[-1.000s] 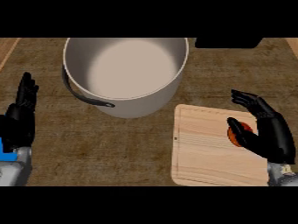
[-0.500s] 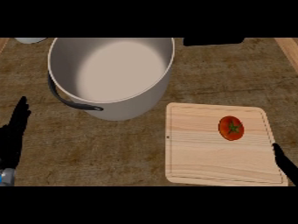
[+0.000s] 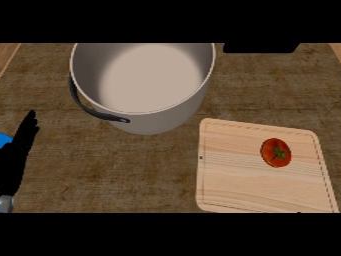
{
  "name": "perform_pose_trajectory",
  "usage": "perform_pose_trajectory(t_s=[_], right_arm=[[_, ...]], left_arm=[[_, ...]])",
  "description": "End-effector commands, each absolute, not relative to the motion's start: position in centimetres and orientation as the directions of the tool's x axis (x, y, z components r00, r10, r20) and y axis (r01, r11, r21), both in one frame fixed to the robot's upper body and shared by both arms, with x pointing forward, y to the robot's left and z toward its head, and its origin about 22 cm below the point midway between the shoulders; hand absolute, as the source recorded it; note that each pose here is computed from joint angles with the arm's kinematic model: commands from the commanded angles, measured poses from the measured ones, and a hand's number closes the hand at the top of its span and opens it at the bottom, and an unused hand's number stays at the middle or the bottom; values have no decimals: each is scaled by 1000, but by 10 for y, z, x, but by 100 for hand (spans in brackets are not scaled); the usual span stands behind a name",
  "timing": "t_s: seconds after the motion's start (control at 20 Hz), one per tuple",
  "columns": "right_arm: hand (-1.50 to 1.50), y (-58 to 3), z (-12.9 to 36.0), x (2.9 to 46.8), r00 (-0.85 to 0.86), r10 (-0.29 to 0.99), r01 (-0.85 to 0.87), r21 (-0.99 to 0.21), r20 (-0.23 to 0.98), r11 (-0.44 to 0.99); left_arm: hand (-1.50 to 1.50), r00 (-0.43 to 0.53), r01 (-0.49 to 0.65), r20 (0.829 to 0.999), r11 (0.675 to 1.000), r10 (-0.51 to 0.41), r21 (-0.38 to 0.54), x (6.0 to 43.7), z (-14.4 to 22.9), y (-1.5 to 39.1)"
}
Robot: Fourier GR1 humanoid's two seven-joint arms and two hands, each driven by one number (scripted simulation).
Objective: Pick the tomato from the cutting board and place it in the pot
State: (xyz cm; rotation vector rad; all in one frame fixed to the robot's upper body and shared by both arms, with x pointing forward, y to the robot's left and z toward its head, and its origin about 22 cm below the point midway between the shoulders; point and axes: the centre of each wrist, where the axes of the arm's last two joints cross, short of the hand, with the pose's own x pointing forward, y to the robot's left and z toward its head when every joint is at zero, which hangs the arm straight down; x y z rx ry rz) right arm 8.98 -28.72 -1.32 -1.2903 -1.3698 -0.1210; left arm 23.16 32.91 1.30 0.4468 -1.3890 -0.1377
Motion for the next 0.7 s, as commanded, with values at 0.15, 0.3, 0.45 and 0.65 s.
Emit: perform_pose_trajectory(t_s=[0.15,0.3,0.45,0.65], right_arm=[[-150,-299,33,108,464,577,542,-730,672,415],[-150,-303,42,111,583,577,372,-819,572,437],[-150,-291,47,134,662,550,236,-838,509,492],[-150,-279,89,168,699,556,108,-834,450,541]], left_arm=[[0,162,-136,916,911,-368,390,239,27,323],[0,170,-137,921,917,-350,374,232,16,324],[0,139,-110,918,915,-373,388,249,37,324],[0,176,-90,916,921,-360,379,245,22,321]])
